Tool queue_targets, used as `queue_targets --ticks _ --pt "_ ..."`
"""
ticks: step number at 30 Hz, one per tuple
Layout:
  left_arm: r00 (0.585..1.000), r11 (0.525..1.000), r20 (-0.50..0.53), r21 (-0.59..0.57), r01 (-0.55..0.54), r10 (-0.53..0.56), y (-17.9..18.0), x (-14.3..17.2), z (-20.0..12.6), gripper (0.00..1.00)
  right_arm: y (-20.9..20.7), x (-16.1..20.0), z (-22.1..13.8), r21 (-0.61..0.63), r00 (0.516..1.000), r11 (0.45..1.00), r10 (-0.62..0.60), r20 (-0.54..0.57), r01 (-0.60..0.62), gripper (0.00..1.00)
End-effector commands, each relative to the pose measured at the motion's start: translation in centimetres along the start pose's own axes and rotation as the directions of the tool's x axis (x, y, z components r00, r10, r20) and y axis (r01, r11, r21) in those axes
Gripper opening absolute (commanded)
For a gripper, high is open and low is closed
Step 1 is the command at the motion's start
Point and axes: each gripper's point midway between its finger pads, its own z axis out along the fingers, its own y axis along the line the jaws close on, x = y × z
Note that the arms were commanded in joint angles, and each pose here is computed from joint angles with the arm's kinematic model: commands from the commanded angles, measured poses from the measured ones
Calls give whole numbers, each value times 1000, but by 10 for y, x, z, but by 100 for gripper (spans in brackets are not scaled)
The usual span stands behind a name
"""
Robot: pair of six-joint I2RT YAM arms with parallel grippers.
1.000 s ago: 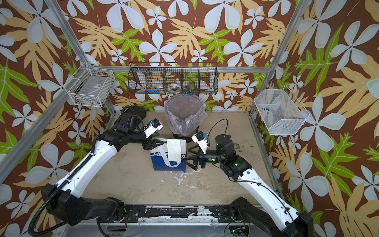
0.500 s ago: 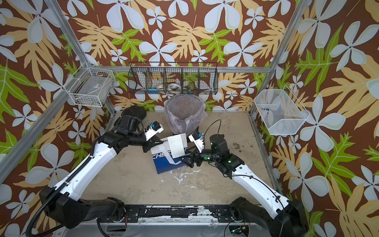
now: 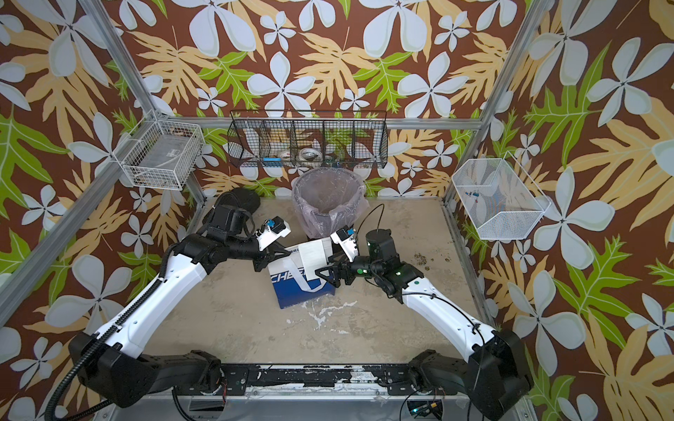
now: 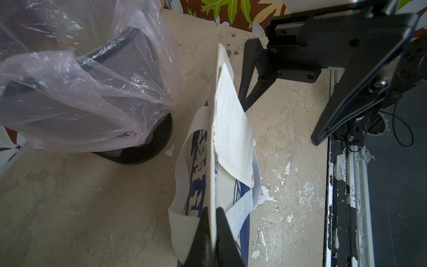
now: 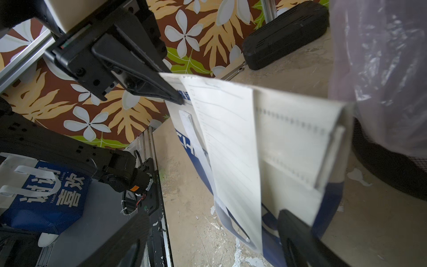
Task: Shred takeout receipts and throw away
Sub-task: Tear off the takeout receipt from the takeout bag.
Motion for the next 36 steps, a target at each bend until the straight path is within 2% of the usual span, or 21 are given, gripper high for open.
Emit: queue_targets --ticks 1,5,9,18,21,25,28,36 --pt "999 999 31 23 -25 25 -4 -6 -2 0 14 -4 3 -98 1000 995 -28 2 28 85" --pt "999 999 28 26 -23 22 -4 -5 0 0 29 -10 0 -168 999 985 -45 7 46 81" --pt "999 999 28 26 -23 22 -3 -6 0 0 32 -16 -1 -179 998 982 -52 21 55 77" --pt "1000 999 24 25 -19 19 -3 -5 1 0 22 -25 11 -176 1000 984 4 20 0 59" --pt "1000 999 24 27 -19 18 -2 -5 3 0 20 -26 14 -186 1000 982 19 13 -16 47" --pt "1000 1000 19 24 -17 17 0 -3 4 0 18 -22 19 -202 999 978 42 -6 -42 19" --pt "1000 1000 17 17 -18 17 1 -3 4 0 19 -24 20 -205 999 978 48 -7 -48 5" --pt "1000 1000 7 -16 -16 16 4 1 3 0 31 -44 13 -206 999 978 16 34 -9 0"
